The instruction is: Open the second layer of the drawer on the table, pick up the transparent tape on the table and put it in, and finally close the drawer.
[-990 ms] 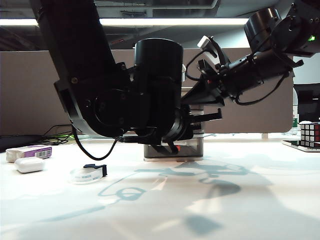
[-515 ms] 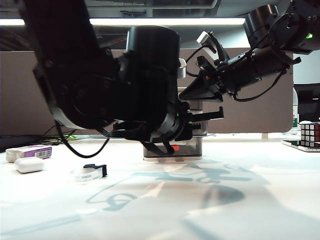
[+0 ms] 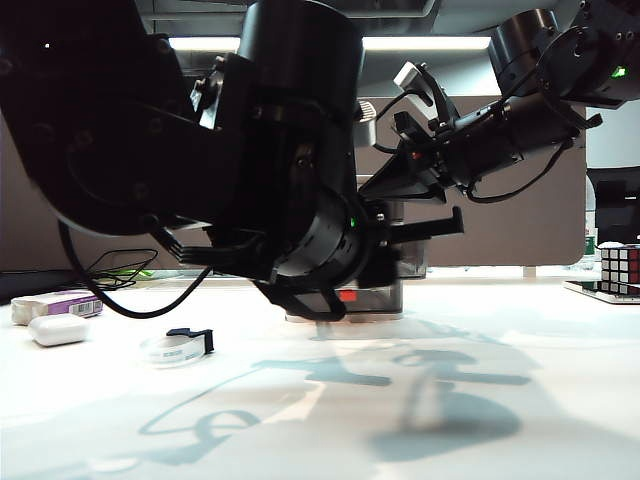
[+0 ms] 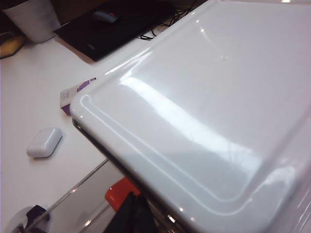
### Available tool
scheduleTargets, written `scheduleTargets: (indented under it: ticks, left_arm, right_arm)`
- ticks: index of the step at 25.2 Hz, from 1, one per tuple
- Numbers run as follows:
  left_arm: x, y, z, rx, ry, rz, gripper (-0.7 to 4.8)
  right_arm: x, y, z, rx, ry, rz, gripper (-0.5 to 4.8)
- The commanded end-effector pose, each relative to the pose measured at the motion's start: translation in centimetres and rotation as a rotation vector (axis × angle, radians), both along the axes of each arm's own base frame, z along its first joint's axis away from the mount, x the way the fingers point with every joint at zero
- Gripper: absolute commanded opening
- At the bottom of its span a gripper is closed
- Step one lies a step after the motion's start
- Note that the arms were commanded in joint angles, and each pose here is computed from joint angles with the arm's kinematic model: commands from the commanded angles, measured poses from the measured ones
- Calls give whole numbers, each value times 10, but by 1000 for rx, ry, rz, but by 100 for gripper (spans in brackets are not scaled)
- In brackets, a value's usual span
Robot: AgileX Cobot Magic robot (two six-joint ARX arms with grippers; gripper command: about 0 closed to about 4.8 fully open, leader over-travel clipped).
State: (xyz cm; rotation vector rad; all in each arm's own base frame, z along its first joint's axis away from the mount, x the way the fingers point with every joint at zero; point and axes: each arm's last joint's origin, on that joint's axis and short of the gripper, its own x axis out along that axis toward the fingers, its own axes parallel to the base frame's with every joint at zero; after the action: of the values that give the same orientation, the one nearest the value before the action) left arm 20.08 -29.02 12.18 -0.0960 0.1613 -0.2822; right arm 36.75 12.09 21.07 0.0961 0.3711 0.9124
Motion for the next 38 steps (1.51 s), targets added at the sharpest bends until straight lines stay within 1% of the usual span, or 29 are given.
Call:
scheduleTargets:
  ticks: [1,2,4,6,8,9,11,12,15,16,17,18,20,22,24,26,27,28,32,34,36,37,38]
  left_arm:
    - [-1,2,-6,70,39,2,376]
    - [-7,3,-4,91,51,-11,377]
    - [-20,9,1,125,58,3,376]
    - [-28,16,6,139,59,7,375]
    - [-39,28,14,147,62,-2,364]
    - [-42,35,18,150,63,-4,343]
    - [-52,52,25,166,78,-24,238]
    - [-59,72,31,191,105,-48,139]
    - [-64,97,40,238,182,-108,138]
    - [-64,104,43,251,211,-127,140]
    - [-62,120,50,296,255,-185,156]
    - [-60,125,53,312,267,-224,156]
    - [-54,136,56,325,291,-314,166]
    - [-47,148,58,327,312,-373,207]
    - [-37,161,56,312,344,-394,269]
    - [-28,173,55,318,355,-374,335]
    - [-24,178,55,326,351,-362,370]
    - [-18,187,56,342,323,-358,406]
    - [-11,196,55,372,302,-356,405]
    - [-8,196,50,388,319,-367,405]
    - [-6,195,45,377,342,-376,407]
    - [-5,193,42,370,351,-402,412]
    - [-4,192,40,362,355,-422,440]
  right_arm:
    - [0,1,3,3,-15,4,-5]
    - [0,1,3,2,-13,4,-5]
    - [0,0,2,-2,-1,2,-5]
    - [0,-1,1,-4,9,2,-5]
    - [-1,0,1,0,13,17,-5]
    - [-1,0,1,3,18,26,-5]
    - [-1,-1,0,2,24,28,-5]
    - [-2,0,0,6,29,42,-5]
    - [-2,-1,0,6,36,45,-5]
    - [-2,-1,0,7,37,46,-5]
    - [-2,0,0,11,41,52,-5]
    - [-2,0,0,13,45,51,-5]
    - [-2,0,0,13,45,50,-5]
    - [-2,0,0,20,50,54,-5]
    - [-3,0,0,25,60,54,-5]
    - [-3,1,0,26,60,57,-5]
    - [-3,1,0,30,61,65,-5]
    - [-3,1,0,34,65,70,-5]
    - [-3,1,0,34,65,71,-5]
    - [-3,1,0,33,65,70,-5]
    - [-3,1,0,34,65,70,-5]
    - [-3,1,0,34,65,70,-5]
    - [-3,1,0,34,65,70,-5]
